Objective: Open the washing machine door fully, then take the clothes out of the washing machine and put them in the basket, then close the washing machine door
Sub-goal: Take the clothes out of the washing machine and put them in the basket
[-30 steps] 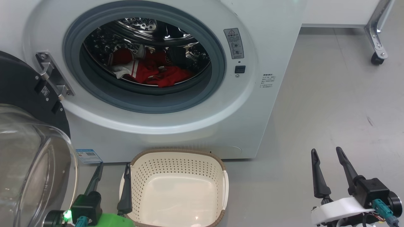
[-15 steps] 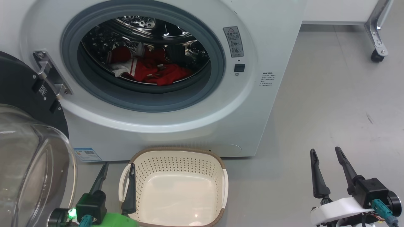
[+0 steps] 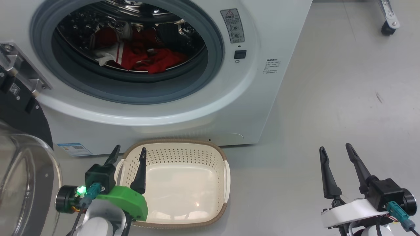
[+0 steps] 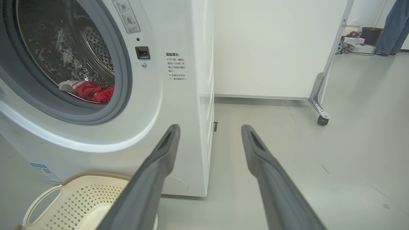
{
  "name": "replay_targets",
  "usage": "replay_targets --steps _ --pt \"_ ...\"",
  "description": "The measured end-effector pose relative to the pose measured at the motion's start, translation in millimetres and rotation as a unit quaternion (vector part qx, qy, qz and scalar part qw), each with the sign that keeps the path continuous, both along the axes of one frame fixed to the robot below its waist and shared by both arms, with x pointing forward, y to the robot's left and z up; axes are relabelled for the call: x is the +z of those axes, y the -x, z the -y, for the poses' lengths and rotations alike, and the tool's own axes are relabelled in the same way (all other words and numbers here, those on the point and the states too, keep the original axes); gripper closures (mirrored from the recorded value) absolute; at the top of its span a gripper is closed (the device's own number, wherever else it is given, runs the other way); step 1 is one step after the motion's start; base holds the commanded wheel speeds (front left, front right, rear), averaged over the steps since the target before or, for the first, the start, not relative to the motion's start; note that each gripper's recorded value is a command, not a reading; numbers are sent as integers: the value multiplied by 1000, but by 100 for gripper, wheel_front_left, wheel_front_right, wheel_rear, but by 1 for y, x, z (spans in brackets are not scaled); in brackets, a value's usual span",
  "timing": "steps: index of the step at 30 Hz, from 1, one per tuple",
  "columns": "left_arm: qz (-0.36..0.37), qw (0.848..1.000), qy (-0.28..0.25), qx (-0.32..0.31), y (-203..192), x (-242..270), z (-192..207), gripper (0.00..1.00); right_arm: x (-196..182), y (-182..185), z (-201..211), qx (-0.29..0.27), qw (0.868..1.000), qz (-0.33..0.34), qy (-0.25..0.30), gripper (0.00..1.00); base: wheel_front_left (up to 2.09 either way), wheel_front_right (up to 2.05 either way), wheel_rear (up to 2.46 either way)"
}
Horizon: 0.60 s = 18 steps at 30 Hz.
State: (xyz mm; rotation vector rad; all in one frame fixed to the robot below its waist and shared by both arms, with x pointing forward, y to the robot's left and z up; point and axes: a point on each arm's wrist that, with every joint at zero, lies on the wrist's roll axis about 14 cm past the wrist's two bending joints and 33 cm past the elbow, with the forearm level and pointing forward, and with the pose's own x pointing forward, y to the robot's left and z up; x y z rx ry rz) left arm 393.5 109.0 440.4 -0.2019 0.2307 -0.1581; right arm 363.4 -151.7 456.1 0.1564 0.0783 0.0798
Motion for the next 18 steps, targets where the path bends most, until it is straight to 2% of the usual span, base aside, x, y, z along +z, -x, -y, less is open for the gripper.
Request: replay_targets --steps 9,18 --pt "-58 996 -1 -70 -50 -23 37 0 -13 -14 15 -22 1000 -15 6 0 0 0 0" --pt "-95 989 -3 -115 -125 -33 59 0 -32 -35 28 -39 999 -35 8 0 0 0 0"
